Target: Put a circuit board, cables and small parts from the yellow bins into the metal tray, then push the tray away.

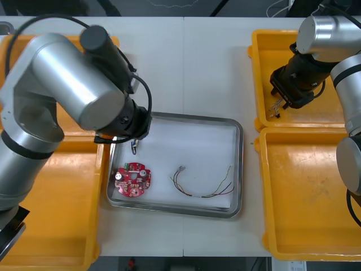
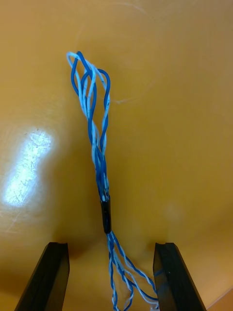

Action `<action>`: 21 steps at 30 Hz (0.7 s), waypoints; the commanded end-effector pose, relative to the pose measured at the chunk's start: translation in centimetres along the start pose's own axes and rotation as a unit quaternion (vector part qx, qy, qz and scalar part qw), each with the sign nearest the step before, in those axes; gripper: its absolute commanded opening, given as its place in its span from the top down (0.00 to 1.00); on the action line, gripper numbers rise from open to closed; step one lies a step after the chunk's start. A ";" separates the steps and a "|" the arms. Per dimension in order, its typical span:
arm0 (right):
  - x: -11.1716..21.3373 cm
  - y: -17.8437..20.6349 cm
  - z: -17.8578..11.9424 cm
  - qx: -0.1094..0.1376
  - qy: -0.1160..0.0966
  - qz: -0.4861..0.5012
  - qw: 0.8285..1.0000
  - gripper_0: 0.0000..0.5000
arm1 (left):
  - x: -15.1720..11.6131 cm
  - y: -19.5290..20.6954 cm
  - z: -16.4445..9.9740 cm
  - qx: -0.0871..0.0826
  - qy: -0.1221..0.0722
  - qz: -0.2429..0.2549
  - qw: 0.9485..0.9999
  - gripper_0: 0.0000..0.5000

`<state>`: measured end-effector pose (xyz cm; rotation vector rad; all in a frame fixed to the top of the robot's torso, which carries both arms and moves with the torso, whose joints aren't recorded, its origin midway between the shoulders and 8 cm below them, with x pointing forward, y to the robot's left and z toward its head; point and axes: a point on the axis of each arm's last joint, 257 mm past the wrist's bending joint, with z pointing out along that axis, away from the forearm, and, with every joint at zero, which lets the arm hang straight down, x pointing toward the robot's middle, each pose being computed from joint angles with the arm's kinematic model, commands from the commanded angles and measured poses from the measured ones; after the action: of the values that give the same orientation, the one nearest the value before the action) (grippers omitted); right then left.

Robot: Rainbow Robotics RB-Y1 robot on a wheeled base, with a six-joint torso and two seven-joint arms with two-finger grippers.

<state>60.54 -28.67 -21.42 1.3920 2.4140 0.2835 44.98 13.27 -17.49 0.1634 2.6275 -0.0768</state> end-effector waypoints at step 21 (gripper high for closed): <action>-0.2 0.8 0.4 -0.009 -0.020 0.005 1.000 1.00 | -5.7 8.4 -5.2 0.064 -0.001 0.199 0.978 0.00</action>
<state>61.21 -28.73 -21.55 1.3619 2.3951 0.2764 46.24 20.08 -14.07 0.7430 2.6098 -0.1420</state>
